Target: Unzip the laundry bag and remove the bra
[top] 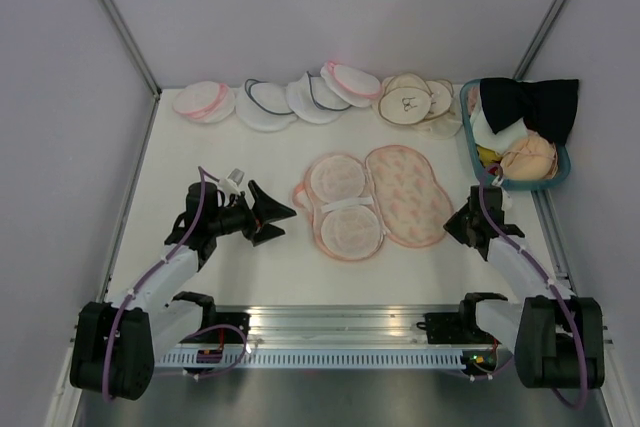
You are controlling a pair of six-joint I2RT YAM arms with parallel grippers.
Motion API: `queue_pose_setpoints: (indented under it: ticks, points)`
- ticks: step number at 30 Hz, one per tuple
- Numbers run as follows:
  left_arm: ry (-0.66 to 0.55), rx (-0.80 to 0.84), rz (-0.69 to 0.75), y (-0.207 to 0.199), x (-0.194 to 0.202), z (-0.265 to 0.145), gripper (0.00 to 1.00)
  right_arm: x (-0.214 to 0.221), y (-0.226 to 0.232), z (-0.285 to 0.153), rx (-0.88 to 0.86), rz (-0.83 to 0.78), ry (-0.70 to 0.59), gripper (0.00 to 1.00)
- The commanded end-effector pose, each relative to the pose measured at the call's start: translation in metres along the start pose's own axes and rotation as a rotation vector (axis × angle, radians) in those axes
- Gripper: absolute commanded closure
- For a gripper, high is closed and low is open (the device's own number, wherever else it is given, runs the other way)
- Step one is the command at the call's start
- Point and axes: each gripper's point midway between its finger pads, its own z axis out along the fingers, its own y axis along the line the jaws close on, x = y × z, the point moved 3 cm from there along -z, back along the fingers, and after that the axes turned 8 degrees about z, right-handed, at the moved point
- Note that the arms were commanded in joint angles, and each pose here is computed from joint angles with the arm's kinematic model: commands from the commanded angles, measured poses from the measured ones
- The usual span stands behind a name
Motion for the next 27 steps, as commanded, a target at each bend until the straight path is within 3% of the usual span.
queue_pose_setpoints:
  ticks: [1,7,12,16,20,23,27]
  points:
    - [-0.012,0.013,0.054,-0.006,-0.005,-0.002,0.01,0.005,0.024,-0.029,-0.161,-0.059,0.036,0.99]
    - [-0.034,-0.001,0.069,-0.011,-0.013,-0.003,0.01,-0.001,0.075,-0.085,-0.363,-0.307,-0.023,1.0]
    - [-0.068,-0.001,0.085,-0.019,-0.019,-0.007,0.01,0.021,0.12,-0.103,-0.483,-0.58,0.024,1.0]
    - [-0.18,-0.029,0.14,-0.034,-0.026,-0.025,0.01,0.065,0.152,-0.105,-0.5,-0.766,0.051,1.0]
    - [-0.347,-0.113,0.201,-0.046,-0.037,-0.051,0.01,0.116,0.186,-0.117,-0.632,-0.943,0.094,1.0]
    - [-0.392,-0.129,0.219,-0.054,-0.034,-0.064,0.0,0.162,0.203,-0.12,-0.78,-1.062,0.182,1.0]
    - [-0.393,-0.179,0.198,-0.046,-0.03,-0.069,0.01,0.213,0.215,-0.102,-0.817,-1.187,0.259,1.0]
